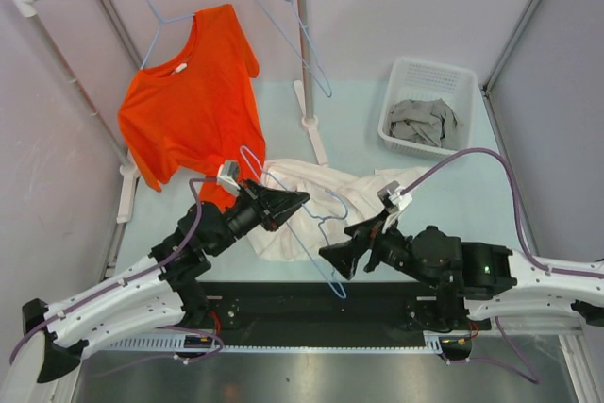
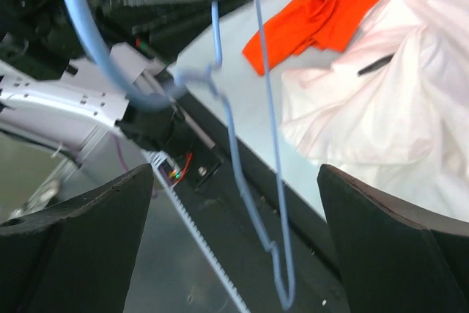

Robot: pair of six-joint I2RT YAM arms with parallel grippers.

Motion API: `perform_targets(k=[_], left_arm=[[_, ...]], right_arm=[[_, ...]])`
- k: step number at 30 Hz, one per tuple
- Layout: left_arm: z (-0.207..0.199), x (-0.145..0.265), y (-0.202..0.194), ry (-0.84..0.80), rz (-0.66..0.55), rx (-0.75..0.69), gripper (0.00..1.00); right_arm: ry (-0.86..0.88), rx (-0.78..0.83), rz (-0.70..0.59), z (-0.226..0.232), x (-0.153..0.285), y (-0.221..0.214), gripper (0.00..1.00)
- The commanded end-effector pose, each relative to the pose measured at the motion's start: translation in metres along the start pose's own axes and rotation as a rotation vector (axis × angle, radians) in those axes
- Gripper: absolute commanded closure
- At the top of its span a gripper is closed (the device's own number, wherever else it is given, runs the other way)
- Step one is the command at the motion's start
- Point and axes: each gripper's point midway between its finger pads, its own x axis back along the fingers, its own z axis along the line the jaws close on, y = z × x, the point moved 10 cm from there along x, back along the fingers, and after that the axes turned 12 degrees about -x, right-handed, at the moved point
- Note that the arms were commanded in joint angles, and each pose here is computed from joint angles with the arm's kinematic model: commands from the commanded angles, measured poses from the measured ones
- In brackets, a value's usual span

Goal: Remove the t-shirt from the hanger

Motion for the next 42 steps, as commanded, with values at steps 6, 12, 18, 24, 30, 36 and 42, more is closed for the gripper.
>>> perform_targets(k=[6,12,18,24,30,36,42], left_arm=[[-0.042,0.003,0.035,-0.064,-0.178,0.117,1.00],[-0.064,0.014,0.051,-0.080,-0.246,0.109,1.00],[-0.058,0.019,0.051,-0.078,-0.260,0.136,1.00],[-0.039,0.018,0.045,-0.037,-0.237,0.044,0.83],[0.003,0.030,0.033,0.138,-0.159,-0.226,0.25],[0.020,0.069,0.035,0.204,-0.164,-0.488,0.19],[0.024,0.109,0.047,0.280,-0.288,-0.627,0.21]], right_arm=[[0.045,-0.002,0.083,-0.014,-0.001,-0.050,0.00],[0.031,-0.016,0.043,-0.017,-0.010,-0.065,0.18],[0.042,-0.011,-0.023,-0.003,-0.010,-0.070,0.93],[-0.081,0.005,-0.085,0.009,0.001,-0.064,1.00],[-0.164,0.000,-0.084,0.007,0.007,-0.049,1.00],[-0.203,0.008,-0.047,0.008,0.000,-0.038,1.00],[-0.359,0.101,0.013,0.012,-0.041,-0.016,1.00]])
